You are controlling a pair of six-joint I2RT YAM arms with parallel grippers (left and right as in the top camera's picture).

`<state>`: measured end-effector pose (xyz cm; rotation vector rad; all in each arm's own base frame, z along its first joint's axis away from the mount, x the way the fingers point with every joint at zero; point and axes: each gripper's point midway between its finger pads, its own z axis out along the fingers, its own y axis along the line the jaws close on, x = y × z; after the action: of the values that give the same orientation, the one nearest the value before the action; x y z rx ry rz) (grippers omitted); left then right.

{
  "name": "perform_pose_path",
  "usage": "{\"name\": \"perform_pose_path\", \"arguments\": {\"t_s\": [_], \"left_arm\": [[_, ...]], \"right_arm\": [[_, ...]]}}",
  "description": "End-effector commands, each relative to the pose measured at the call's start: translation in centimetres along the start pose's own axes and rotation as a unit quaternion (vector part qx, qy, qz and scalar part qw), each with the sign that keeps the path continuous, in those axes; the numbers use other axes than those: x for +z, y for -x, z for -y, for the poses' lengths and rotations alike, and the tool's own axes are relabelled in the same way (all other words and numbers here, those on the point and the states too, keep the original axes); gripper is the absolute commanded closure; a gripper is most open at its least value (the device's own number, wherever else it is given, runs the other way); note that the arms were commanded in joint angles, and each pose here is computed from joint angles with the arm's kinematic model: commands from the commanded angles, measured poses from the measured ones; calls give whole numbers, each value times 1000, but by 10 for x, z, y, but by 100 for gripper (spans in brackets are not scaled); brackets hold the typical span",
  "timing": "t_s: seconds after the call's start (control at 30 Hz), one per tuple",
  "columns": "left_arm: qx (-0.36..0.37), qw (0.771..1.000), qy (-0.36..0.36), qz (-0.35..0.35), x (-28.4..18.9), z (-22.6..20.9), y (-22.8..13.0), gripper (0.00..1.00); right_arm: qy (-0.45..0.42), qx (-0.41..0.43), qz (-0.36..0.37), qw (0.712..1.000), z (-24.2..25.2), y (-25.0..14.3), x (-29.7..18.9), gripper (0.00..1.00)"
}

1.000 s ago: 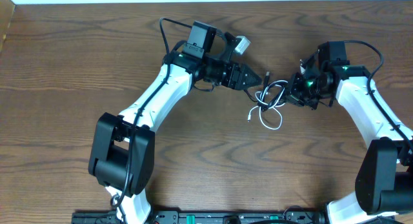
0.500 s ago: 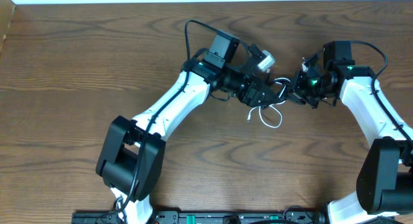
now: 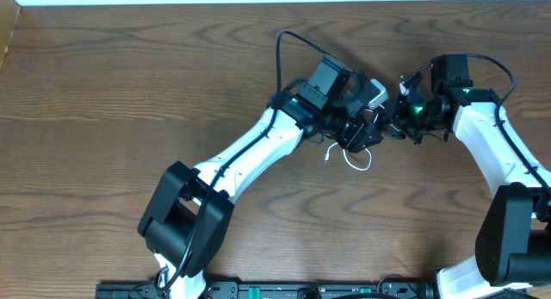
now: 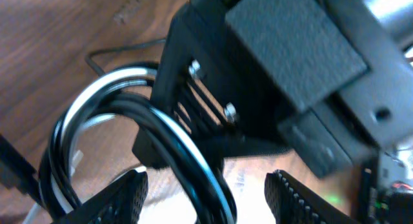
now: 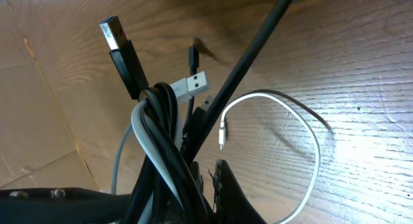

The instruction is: Untangle cables

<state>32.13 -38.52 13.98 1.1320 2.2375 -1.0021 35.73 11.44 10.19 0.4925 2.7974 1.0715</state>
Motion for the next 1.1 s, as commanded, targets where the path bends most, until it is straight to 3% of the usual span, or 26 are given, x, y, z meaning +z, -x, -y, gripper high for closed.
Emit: {"name": "perform_pose_path", "arguments": {"t_s": [0.0, 0.17, 0.3, 0.37, 0.4, 0.53, 0.63, 0.8, 1.0, 1.07], "left_arm": [[18, 999, 41, 11, 1, -11, 8, 41], [13, 999, 41, 16, 9, -18, 8, 52], [-4, 999, 41, 21, 8, -19, 10, 73], [-13, 999, 41, 22, 8, -19, 10, 90], [-14, 999, 41, 21, 8, -19, 10, 92], [-33, 998, 50, 27, 1, -31, 11, 92], [-106, 991, 69, 53, -19, -60, 18, 93], [-232, 965, 76, 93, -63, -113, 18, 93], [-283, 951, 88, 93, -90, -145, 1, 93], [-298, 945, 105, 87, -96, -154, -8, 92]], "right_arm": [[20, -15, -13, 1000, -10, -7, 0, 99], [24, -23, -21, 999, -10, -11, 0, 99], [20, -25, -27, 999, -8, -14, 0, 99], [20, -24, -27, 999, -8, -14, -1, 99], [20, -24, -27, 999, -8, -13, -1, 99], [19, -31, -29, 999, -7, -15, -1, 99], [7, -38, -32, 999, -1, -17, -1, 99], [-123, -15, -16, 992, 45, -16, -7, 99], [-222, -3, -5, 975, 79, -17, -19, 99], [-290, 25, 13, 957, 101, -16, -32, 99]]}}
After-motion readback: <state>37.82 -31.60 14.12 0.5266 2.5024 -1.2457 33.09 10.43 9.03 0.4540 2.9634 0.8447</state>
